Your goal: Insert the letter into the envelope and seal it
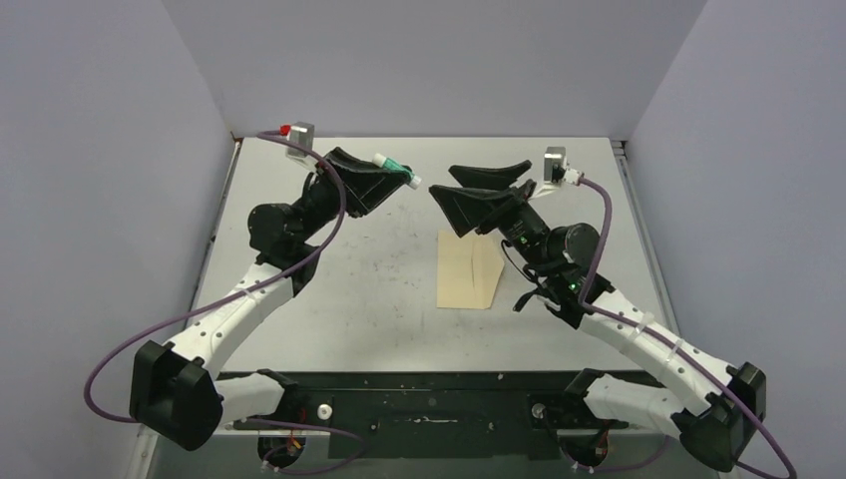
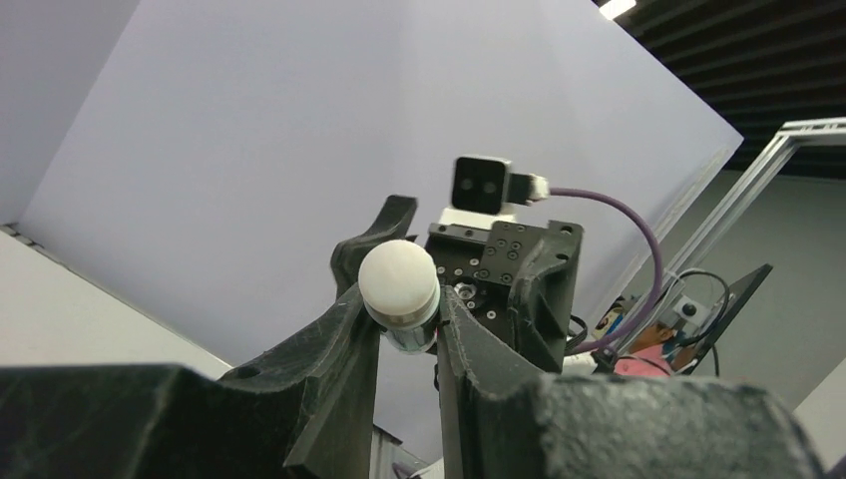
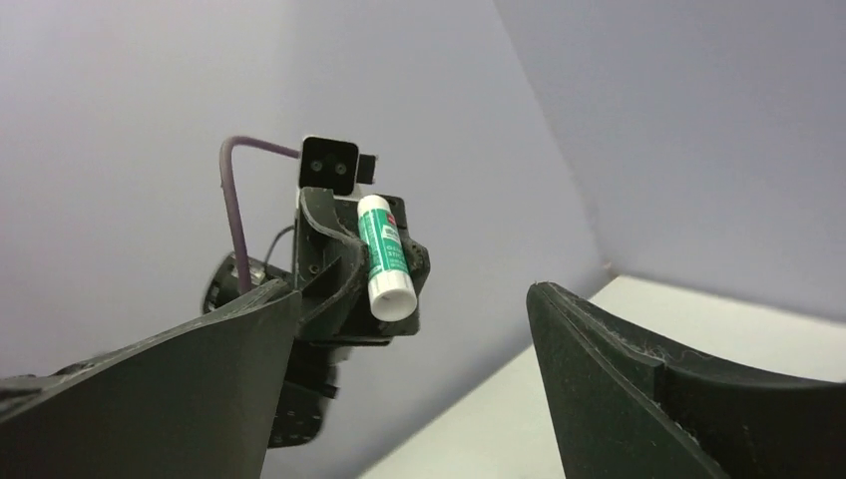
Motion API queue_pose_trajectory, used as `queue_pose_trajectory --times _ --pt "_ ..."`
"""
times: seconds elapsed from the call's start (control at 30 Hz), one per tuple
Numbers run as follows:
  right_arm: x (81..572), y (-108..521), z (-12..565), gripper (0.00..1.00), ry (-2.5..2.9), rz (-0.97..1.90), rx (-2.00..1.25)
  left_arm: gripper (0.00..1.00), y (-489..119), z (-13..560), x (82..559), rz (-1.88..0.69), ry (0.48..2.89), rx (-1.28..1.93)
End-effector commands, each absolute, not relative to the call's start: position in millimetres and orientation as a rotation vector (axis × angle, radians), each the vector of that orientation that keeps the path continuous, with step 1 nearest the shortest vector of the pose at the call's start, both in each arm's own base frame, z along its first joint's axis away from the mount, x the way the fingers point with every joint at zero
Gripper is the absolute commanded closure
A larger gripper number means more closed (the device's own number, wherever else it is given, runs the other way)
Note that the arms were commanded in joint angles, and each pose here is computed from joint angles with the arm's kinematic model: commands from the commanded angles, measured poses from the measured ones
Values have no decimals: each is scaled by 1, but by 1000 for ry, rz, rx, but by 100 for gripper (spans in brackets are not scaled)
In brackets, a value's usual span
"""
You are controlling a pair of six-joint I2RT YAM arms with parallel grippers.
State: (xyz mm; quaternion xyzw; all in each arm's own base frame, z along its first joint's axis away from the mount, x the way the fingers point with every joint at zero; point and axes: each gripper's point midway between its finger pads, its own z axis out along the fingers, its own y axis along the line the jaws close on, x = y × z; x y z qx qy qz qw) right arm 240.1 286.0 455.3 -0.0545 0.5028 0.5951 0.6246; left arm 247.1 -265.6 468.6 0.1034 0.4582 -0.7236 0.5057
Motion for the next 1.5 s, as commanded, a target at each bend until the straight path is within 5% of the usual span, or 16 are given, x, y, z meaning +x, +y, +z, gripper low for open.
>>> queue_pose_trajectory --times 0.0,0.3,0.9,1.47 --pt "240 277 472 13 993 922 -484 100 -257 498 241 -1823 1097 154" --pt "243 304 482 15 842 665 -806 100 -258 506 245 -1966 1186 5" --pt "253 321 490 60 747 586 -821 100 -259 498 256 -2046 1238 -105" --pt "243 318 497 53 713 631 -795 100 -259 493 261 -2016 1241 -100"
